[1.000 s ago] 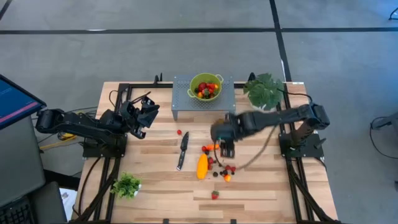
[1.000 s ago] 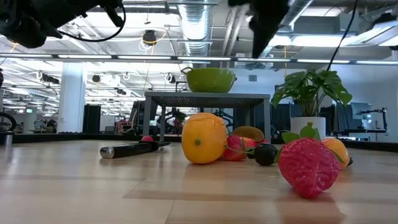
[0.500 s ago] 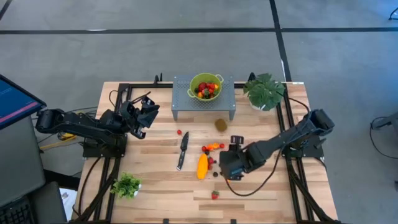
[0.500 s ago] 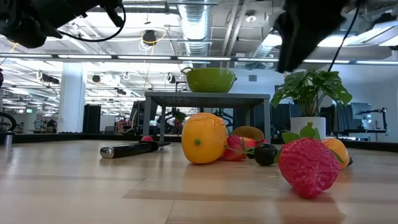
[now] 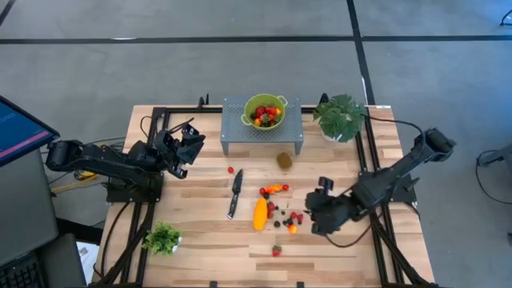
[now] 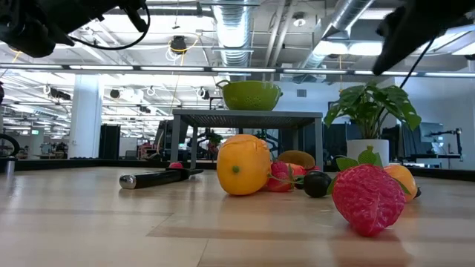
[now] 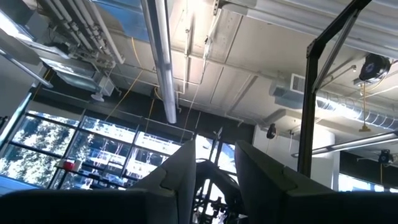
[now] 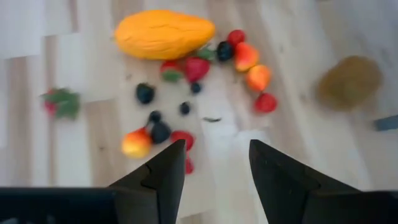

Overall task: Pick & Place Fruit
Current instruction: Put the raspberry into the green strainer bowl on the shelf

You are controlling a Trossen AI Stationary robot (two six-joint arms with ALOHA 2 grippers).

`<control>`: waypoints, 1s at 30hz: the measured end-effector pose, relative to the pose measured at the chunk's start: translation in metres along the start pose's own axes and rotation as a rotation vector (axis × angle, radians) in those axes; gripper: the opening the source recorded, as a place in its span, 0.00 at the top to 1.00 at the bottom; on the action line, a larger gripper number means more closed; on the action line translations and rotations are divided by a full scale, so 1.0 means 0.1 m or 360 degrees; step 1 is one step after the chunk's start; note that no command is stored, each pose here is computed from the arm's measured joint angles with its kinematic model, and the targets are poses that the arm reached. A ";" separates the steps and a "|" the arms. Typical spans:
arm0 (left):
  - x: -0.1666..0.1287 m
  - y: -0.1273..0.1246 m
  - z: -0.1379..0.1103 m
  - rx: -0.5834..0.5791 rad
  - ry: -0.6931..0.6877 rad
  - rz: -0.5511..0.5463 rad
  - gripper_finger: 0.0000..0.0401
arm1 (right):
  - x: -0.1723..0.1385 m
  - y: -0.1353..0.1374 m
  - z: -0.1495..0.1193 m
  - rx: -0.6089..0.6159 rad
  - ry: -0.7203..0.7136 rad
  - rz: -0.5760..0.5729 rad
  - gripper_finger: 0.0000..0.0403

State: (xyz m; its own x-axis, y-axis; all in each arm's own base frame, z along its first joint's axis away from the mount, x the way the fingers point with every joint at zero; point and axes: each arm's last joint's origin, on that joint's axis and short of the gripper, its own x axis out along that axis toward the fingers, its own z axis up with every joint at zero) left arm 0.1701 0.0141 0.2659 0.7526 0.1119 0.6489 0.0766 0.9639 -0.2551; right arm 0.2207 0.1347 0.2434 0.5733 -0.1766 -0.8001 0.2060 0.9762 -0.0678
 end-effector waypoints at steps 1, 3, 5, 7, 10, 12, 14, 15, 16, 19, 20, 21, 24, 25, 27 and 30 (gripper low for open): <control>0.00 0.00 0.00 0.0000 0.0002 0.0000 0.74 | -0.02 0.01 -0.05 0.0022 -0.0014 0.0022 0.58; 0.00 0.00 0.00 0.0000 0.0000 0.0001 0.74 | -0.05 0.04 -0.14 0.0084 -0.0025 0.0060 0.58; 0.00 0.00 0.00 0.0000 -0.0001 0.0006 0.74 | -0.06 0.07 -0.23 0.0145 -0.0018 0.0080 0.59; 0.00 0.00 0.00 0.0000 -0.0001 0.0006 0.74 | -0.05 0.11 -0.33 0.0185 0.0005 0.0089 0.59; 0.00 0.00 0.00 0.0000 -0.0001 0.0006 0.74 | -0.01 0.18 -0.43 0.0224 0.0038 0.0074 0.60; 0.00 0.00 0.00 0.0000 -0.0001 0.0005 0.74 | 0.03 0.23 -0.48 0.0233 0.0059 0.0052 0.60; 0.00 0.00 0.00 0.0000 -0.0001 0.0006 0.74 | 0.08 0.27 -0.51 0.0230 0.0061 0.0016 0.61; 0.00 0.00 0.00 0.0000 -0.0001 0.0006 0.74 | 0.11 0.28 -0.52 0.0222 0.0060 -0.0002 0.61; 0.00 0.00 0.00 0.0000 -0.0001 0.0006 0.74 | 0.13 0.30 -0.53 0.0218 0.0058 -0.0014 0.61; 0.00 0.00 0.00 0.0000 -0.0001 0.0005 0.74 | 0.21 0.32 -0.51 0.0231 0.0014 -0.0052 0.62; 0.00 0.00 0.00 0.0000 -0.0001 0.0005 0.74 | 0.23 0.33 -0.49 0.0254 -0.0017 -0.0049 0.62; 0.00 0.00 0.00 0.0000 0.0000 0.0005 0.74 | 0.26 0.35 -0.47 0.0277 -0.0034 -0.0039 0.62; 0.00 0.00 0.00 0.0000 0.0000 0.0004 0.74 | 0.30 0.35 -0.43 0.0328 -0.0062 -0.0019 0.62; 0.00 0.00 0.00 0.0000 -0.0001 0.0005 0.74 | 0.30 0.35 -0.41 0.0339 -0.0073 -0.0011 0.62; 0.00 0.00 0.00 0.0000 -0.0001 0.0004 0.74 | 0.32 0.34 -0.38 0.0316 -0.0084 -0.0010 0.61; 0.00 0.00 0.00 0.0000 0.0000 0.0004 0.74 | 0.33 0.34 -0.33 0.0284 -0.0122 0.0019 0.60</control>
State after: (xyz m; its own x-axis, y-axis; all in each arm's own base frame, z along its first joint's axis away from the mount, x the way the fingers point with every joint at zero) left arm 0.1701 0.0142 0.2659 0.7526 0.1141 0.6485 0.0750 0.9636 -0.2566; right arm 0.2203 0.1660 0.1953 0.6338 -0.1811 -0.7520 0.3326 0.9416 0.0536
